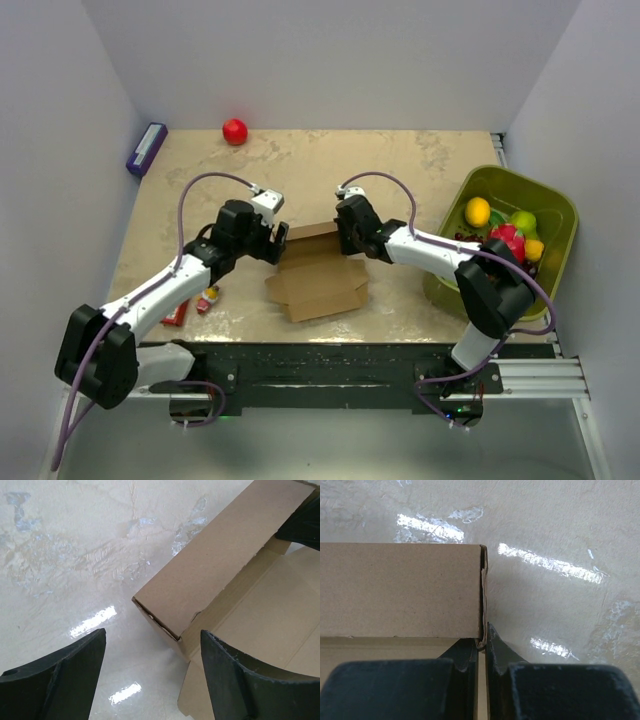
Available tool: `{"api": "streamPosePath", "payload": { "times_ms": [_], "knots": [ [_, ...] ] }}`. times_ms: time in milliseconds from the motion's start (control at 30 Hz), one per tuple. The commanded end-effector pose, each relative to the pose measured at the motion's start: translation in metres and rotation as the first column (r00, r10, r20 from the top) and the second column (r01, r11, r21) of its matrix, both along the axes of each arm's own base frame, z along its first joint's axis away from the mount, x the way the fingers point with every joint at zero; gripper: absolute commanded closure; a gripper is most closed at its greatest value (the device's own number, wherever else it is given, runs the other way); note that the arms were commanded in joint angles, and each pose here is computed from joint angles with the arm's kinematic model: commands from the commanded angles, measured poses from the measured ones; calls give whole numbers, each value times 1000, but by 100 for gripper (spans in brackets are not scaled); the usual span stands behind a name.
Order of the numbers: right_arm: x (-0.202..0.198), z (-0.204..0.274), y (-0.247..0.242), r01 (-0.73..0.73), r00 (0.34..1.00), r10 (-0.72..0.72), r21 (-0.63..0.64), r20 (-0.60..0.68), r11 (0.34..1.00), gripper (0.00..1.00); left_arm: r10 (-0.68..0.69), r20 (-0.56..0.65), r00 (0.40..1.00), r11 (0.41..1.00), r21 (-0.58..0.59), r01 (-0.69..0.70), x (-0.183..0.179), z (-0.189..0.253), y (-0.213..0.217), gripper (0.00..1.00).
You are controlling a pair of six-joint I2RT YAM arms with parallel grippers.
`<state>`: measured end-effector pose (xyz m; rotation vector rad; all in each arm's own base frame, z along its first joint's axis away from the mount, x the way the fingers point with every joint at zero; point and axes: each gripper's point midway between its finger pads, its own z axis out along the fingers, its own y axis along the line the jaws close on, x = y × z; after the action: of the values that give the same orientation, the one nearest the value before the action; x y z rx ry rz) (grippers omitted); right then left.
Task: Fold the paper box
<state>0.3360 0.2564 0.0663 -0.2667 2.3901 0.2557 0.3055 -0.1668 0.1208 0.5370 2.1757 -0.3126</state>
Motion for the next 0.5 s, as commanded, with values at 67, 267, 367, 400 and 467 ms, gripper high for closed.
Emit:
{"api": "streamPosePath", "payload": {
  "times_ms": [67,267,367,400,467],
  "knots": [
    [5,25,6,-17,999,16,21,27,1000,100,17,-12,1000,1000,-10,-17,10,1,-6,25],
    [11,31,2,28,998,-29,21,49,999,100,31,-34,999,999,-13,-31,15,-4,-9,46],
    [13,33,4,33,998,-35,27,51,999,100,32,-55,998,999,-21,-33,16,-8,-12,53],
    [14,34,4,35,998,-36,29,53,999,100,31,-57,998,999,-25,-32,16,-8,-14,55],
    [15,35,5,35,998,-37,27,54,999,100,33,-71,997,999,-17,-34,17,-12,-14,58]
  ]
}}
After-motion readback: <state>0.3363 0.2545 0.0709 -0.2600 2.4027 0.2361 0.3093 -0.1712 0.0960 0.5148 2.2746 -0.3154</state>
